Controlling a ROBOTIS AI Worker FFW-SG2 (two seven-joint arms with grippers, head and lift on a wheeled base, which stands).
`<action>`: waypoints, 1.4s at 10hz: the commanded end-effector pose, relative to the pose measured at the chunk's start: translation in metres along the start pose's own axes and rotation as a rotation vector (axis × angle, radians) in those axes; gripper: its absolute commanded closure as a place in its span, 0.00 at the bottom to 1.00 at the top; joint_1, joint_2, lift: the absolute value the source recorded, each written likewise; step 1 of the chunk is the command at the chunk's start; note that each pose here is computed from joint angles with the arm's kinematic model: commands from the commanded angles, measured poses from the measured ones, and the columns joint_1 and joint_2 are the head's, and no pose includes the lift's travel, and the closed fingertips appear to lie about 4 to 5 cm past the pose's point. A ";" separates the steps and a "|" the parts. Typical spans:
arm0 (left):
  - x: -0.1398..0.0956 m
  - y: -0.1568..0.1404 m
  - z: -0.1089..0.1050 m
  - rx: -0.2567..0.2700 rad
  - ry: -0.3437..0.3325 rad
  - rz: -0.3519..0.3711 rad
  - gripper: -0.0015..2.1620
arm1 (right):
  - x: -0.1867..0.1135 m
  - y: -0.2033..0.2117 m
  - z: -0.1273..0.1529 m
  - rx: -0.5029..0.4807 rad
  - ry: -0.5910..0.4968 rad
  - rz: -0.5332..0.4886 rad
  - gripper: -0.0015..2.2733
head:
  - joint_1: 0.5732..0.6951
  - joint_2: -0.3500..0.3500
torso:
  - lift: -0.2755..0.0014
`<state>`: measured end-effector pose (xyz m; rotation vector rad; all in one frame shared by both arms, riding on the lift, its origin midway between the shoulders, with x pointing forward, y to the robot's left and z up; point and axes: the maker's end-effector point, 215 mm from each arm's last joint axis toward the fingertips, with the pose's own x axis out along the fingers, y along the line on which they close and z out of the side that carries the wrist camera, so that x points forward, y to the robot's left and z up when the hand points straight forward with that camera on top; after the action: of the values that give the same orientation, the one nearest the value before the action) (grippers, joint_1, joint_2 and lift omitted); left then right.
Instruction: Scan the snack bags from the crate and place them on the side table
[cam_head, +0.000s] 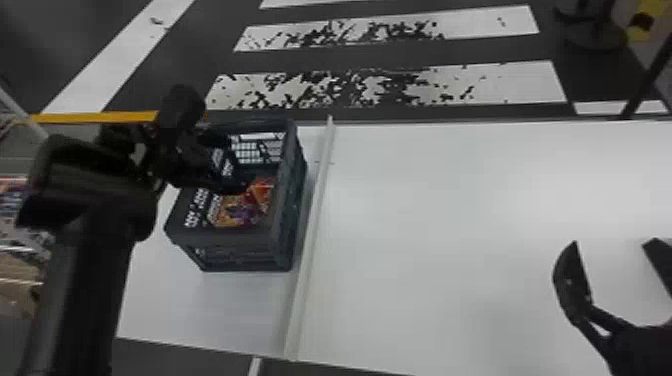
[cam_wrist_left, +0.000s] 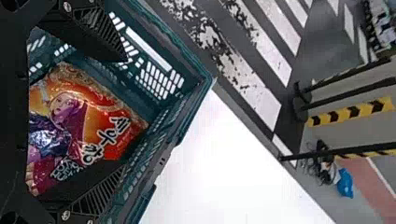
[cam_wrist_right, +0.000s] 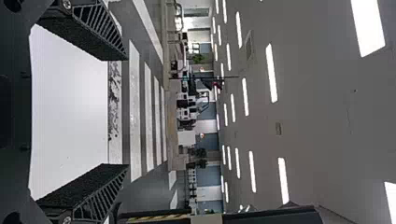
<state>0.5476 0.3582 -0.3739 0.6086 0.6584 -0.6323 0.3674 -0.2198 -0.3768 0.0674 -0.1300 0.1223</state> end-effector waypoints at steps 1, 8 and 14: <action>0.018 -0.004 -0.006 0.046 0.066 -0.035 0.05 | 0.000 -0.002 0.000 0.002 0.000 0.000 0.02 | 1.00 0.74 | 0.65; 0.084 -0.030 -0.058 0.155 0.273 -0.115 0.07 | 0.001 -0.011 -0.001 0.011 0.005 -0.010 0.02 | 1.00 0.71 | 0.65; 0.123 -0.031 -0.089 0.146 0.367 -0.107 0.06 | 0.002 -0.012 -0.004 0.007 0.015 -0.002 0.02 | 1.00 0.72 | 0.65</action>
<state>0.5725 0.3581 -0.5208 0.8484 0.9839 -0.6709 0.3716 -0.2307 -0.3811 0.0752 -0.1153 0.1195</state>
